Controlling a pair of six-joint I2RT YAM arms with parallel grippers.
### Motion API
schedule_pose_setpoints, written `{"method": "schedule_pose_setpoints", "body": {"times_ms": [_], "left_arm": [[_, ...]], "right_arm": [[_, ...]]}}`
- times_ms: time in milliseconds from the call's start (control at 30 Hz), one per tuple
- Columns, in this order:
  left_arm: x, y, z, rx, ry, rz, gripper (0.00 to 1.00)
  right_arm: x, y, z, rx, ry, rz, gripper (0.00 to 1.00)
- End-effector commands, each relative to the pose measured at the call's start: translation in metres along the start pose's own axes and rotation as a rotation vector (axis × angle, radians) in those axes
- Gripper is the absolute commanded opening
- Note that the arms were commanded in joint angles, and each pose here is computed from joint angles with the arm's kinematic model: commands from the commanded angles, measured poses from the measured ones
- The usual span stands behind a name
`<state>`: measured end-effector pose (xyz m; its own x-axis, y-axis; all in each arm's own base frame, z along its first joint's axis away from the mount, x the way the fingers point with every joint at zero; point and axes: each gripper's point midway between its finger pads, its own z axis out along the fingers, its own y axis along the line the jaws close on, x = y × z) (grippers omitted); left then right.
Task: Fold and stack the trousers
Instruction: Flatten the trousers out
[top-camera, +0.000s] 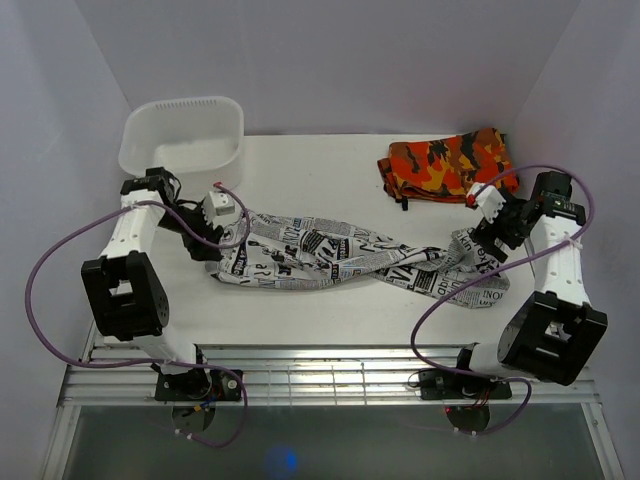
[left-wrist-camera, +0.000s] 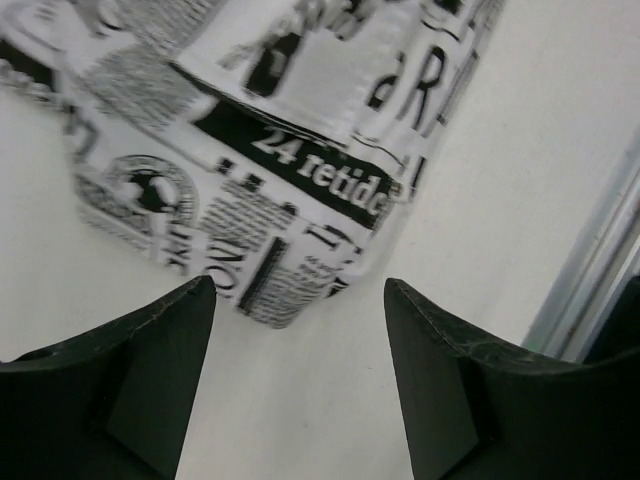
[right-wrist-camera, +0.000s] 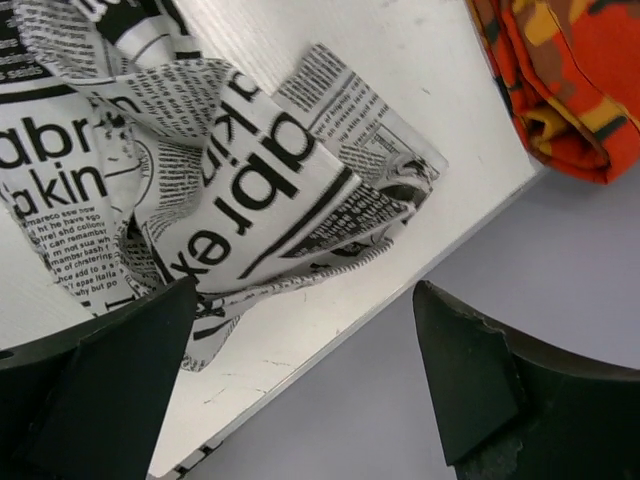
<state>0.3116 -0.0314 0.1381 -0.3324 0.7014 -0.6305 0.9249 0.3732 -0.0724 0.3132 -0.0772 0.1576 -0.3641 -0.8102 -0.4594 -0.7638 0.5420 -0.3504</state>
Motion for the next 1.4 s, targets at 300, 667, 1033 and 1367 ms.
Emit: {"method": "schedule_pose_setpoints", "body": {"times_ms": [300, 667, 1033, 1367], "left_arm": [[0.04, -0.022, 0.066, 0.054, 0.088, 0.074, 0.81], [0.046, 0.026, 0.068, -0.125, 0.139, -0.015, 0.01], [-0.021, 0.037, -0.045, -0.262, -0.021, -0.079, 0.0], [0.056, 0.043, -0.064, -0.543, 0.166, -0.101, 0.0]], "right_arm": [[-0.024, 0.031, 0.063, -0.176, 0.007, -0.295, 0.94], [0.005, -0.004, 0.04, -0.061, 0.117, -0.311, 0.08], [0.08, 0.06, -0.005, 0.01, 0.251, -0.552, 0.6], [0.053, 0.012, -0.053, 0.115, 0.117, -0.394, 0.91]]}}
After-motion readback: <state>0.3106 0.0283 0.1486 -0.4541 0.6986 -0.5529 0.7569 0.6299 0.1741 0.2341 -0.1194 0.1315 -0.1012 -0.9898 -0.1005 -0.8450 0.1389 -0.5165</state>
